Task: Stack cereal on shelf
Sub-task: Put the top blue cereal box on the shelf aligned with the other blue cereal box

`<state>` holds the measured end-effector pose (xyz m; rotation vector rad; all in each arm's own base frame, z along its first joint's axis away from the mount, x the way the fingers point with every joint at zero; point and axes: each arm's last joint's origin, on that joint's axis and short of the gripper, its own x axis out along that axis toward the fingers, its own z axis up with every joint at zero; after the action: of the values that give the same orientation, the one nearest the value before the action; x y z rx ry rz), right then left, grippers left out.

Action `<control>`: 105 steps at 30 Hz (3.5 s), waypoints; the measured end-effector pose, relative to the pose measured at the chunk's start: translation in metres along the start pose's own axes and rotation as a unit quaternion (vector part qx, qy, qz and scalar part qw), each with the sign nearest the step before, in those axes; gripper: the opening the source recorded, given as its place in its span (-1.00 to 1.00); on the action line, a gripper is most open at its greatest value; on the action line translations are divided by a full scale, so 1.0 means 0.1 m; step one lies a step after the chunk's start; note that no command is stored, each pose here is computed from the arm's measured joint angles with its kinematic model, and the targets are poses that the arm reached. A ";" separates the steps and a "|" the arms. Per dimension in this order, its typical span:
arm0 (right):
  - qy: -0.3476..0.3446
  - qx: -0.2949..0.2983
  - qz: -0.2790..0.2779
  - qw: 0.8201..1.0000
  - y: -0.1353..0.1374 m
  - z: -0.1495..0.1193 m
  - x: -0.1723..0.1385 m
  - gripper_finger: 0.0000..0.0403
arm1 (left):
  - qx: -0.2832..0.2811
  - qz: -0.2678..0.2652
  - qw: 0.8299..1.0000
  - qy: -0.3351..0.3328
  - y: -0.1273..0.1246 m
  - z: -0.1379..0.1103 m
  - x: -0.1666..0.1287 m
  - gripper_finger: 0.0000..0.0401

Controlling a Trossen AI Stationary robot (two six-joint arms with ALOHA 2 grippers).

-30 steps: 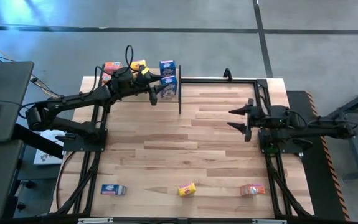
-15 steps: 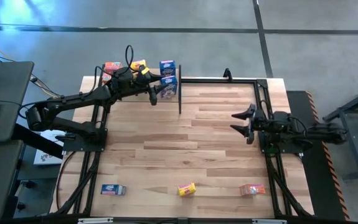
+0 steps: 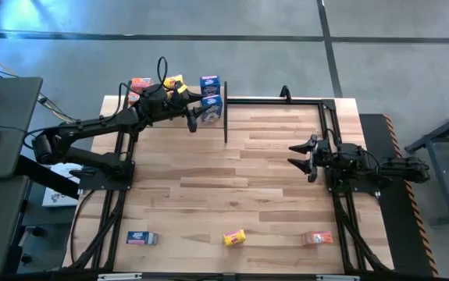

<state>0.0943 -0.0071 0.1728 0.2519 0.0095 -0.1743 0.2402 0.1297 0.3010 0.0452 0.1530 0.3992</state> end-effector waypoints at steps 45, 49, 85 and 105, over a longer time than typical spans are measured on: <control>0.006 0.003 0.010 1.000 0.00 -0.01 0.00 0.24 | 0.000 0.017 1.000 0.022 0.03 -0.11 0.12 -0.12; 0.006 0.003 0.010 1.000 0.01 -0.01 0.00 0.24 | 0.006 0.017 1.000 0.023 0.03 -0.11 0.12 -0.12; 0.006 0.003 0.010 1.000 0.00 -0.01 0.00 0.24 | 0.007 0.064 0.997 0.030 -0.08 -0.04 0.00 0.15; 0.006 0.003 0.010 1.000 0.00 -0.01 0.00 0.24 | 0.015 0.031 0.998 -0.050 -0.31 0.21 -0.17 0.15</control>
<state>0.0945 -0.0064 0.1722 0.2594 0.0188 -0.1528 0.2398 0.0943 0.3222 0.1001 0.0586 0.4546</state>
